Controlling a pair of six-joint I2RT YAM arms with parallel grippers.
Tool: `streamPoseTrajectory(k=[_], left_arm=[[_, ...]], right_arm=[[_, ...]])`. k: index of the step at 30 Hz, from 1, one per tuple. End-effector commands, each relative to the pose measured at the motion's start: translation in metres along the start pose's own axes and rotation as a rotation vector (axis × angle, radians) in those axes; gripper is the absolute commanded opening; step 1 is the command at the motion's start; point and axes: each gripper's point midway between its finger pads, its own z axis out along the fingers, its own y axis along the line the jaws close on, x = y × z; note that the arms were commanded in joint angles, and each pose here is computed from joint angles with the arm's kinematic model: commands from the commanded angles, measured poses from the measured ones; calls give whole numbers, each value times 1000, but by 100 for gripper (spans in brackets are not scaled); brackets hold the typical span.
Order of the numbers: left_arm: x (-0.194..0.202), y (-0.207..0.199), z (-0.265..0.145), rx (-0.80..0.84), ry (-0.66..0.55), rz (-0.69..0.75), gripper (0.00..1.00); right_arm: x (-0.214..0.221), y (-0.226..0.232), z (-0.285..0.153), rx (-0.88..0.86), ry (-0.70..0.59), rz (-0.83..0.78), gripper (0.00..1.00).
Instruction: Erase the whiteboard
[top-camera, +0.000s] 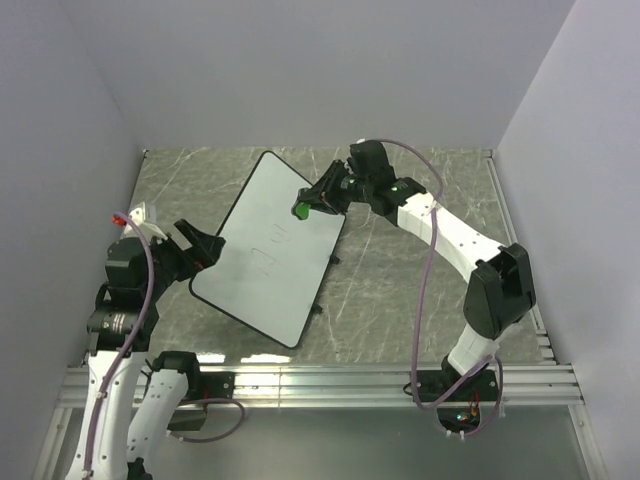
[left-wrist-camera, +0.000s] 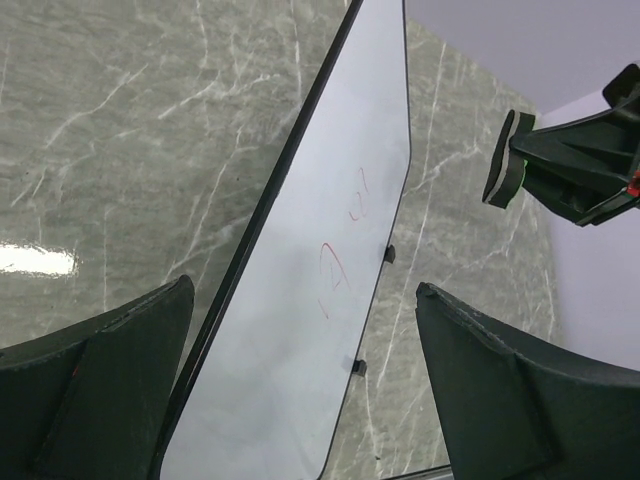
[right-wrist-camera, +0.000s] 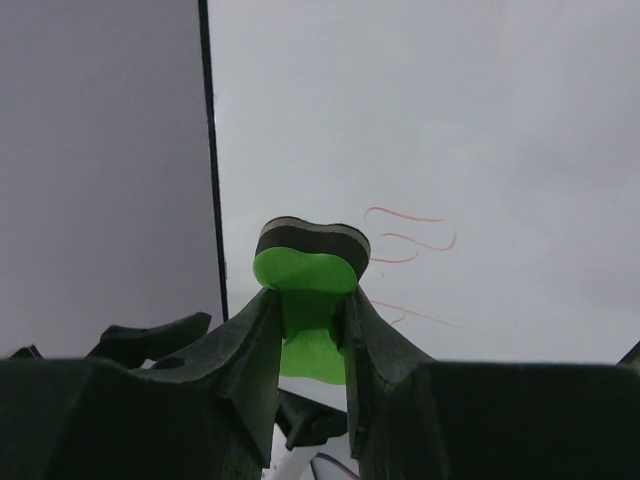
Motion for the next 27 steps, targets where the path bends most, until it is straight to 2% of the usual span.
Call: streamPoseTrajectory(k=[1,7,13,25,26,27], left_arm=[[-11,-9,-7,63,-67,-4,99],[8,-1,-5,81,-20,-42,99],[16,4,2,68,30,-51,99],[9,18,30,69,71,-6,99],[11,17,32,83,76,-10,97],[17,16,36,102,99,-23,91]], right_arm=[[-2,29,-7,-89,24,-78,0],[2,44,-4,-166,72,-117,0],[-2,55,8,-170,82,-133,0],[17,54,21,-148,125,-158,0],[16,57,20,-154,122,-172,0],[18,58,21,-155,129,-178,0]])
